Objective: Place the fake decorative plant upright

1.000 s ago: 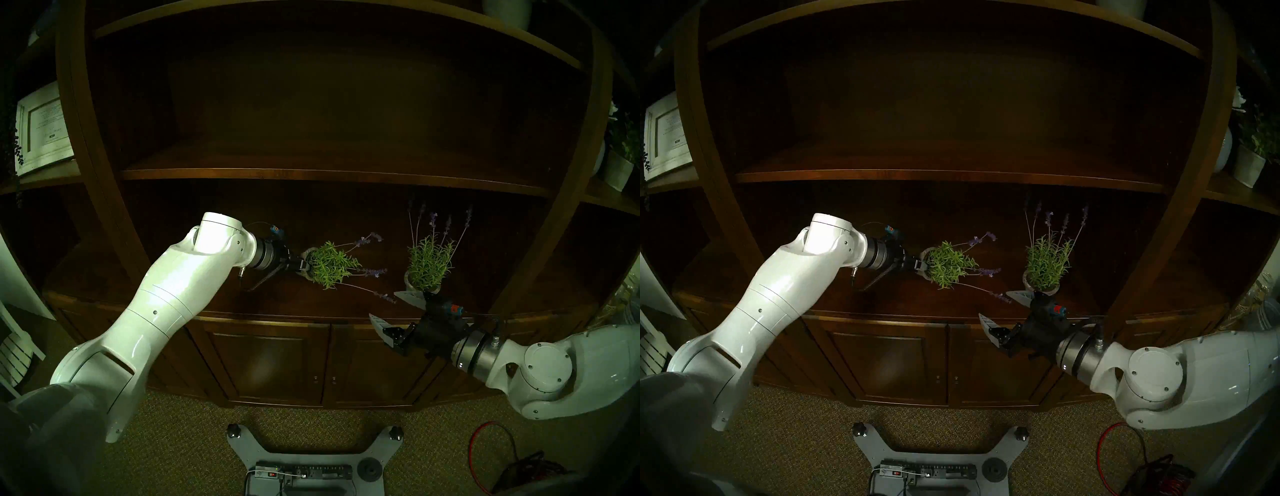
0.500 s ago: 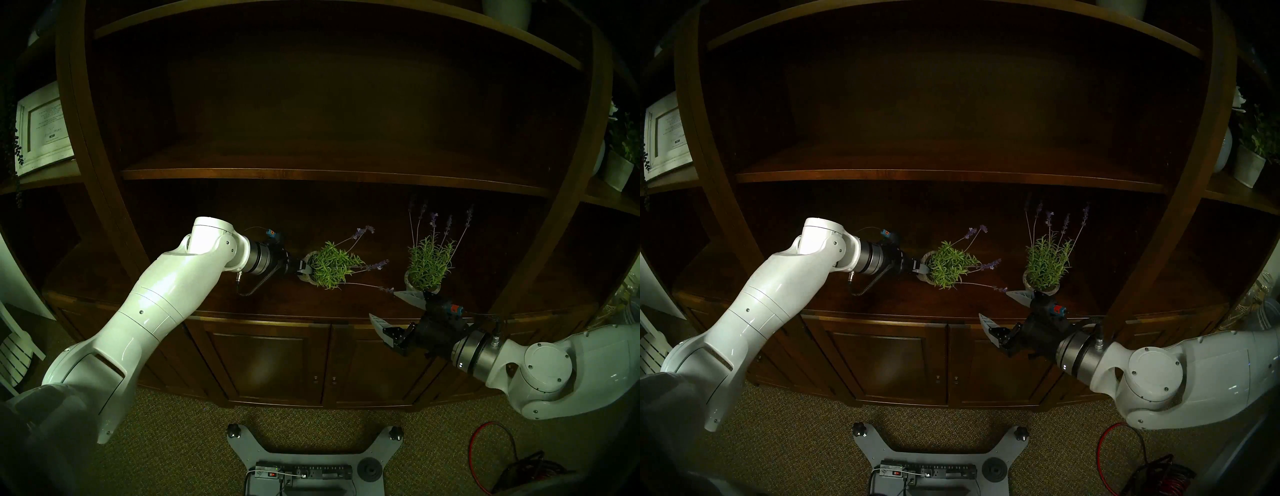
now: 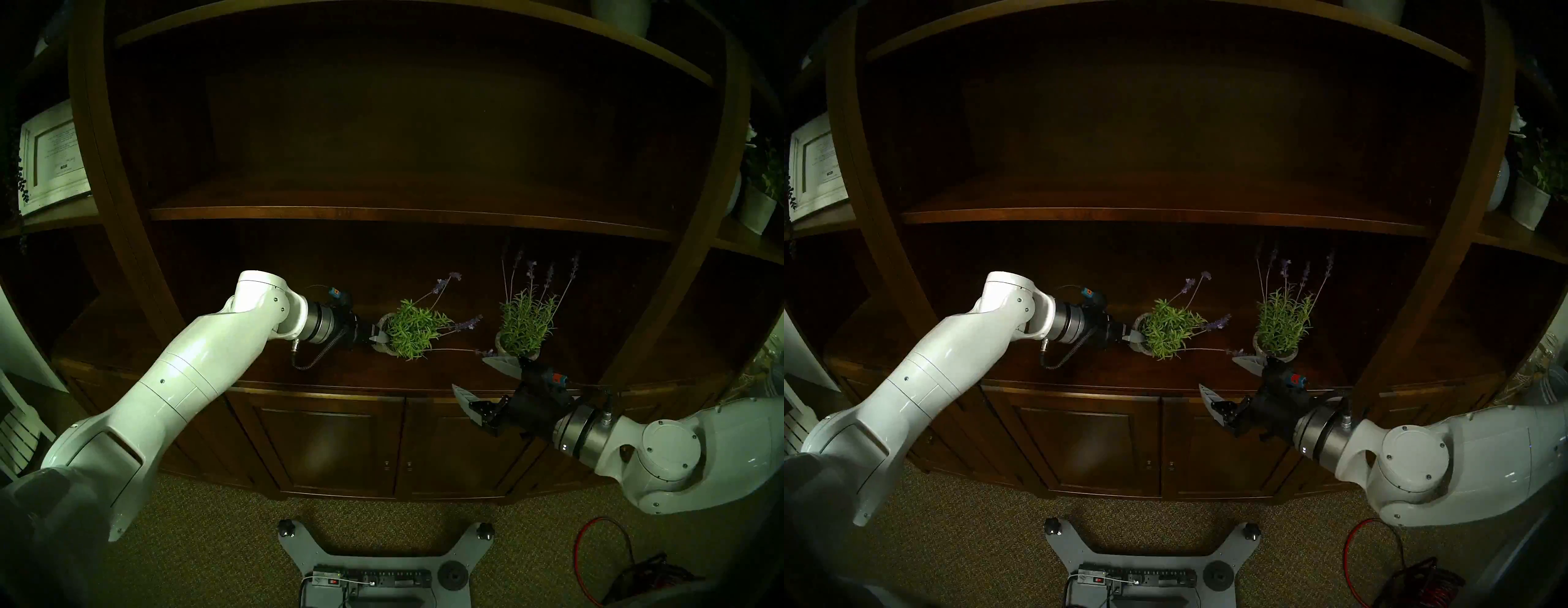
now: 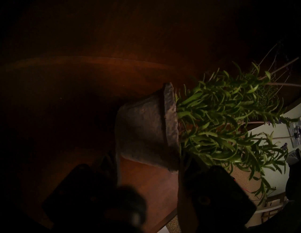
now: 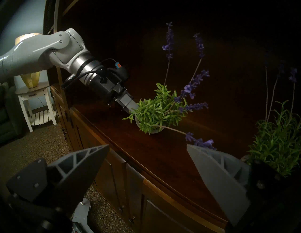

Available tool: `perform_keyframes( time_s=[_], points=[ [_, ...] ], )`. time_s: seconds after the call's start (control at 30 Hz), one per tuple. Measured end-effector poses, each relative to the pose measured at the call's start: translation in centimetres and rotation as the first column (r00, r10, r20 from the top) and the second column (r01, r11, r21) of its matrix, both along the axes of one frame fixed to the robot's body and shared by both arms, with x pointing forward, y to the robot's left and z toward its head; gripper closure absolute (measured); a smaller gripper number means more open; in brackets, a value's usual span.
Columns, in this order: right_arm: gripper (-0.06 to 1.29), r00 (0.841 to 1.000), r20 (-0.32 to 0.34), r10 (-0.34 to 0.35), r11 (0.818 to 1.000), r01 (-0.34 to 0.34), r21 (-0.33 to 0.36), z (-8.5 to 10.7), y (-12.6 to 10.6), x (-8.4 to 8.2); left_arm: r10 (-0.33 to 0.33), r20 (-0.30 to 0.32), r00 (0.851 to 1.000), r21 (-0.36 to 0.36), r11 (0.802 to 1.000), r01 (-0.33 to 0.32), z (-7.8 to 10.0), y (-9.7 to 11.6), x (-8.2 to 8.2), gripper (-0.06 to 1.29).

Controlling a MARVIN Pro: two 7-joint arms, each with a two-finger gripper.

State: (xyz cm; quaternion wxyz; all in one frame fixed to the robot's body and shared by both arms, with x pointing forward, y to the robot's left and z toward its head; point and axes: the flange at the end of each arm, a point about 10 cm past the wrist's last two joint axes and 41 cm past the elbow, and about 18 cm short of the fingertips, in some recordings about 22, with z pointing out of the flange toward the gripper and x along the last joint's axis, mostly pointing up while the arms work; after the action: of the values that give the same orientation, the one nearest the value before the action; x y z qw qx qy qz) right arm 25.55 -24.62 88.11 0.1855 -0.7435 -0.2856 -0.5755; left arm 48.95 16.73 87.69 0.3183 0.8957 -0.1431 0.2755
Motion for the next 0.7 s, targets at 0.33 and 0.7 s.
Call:
perform_keyframes(
  time_s=[0.33, 0.7],
  points=[
    [-0.01, 1.0, 0.0, 0.0, 1.0, 0.0, 0.001, -0.01, 0.01, -0.01, 0.014, -0.036, 0.999, 0.025, 1.0, -0.013, -0.14, 0.19, -0.11, 0.77],
    [-0.01, 1.0, 0.0, 0.0, 1.0, 0.0, 0.001, -0.01, 0.01, 0.0, 0.035, -0.06, 0.998, 0.041, 0.999, -0.033, -0.37, 0.86, -0.24, 0.97]
  ],
)
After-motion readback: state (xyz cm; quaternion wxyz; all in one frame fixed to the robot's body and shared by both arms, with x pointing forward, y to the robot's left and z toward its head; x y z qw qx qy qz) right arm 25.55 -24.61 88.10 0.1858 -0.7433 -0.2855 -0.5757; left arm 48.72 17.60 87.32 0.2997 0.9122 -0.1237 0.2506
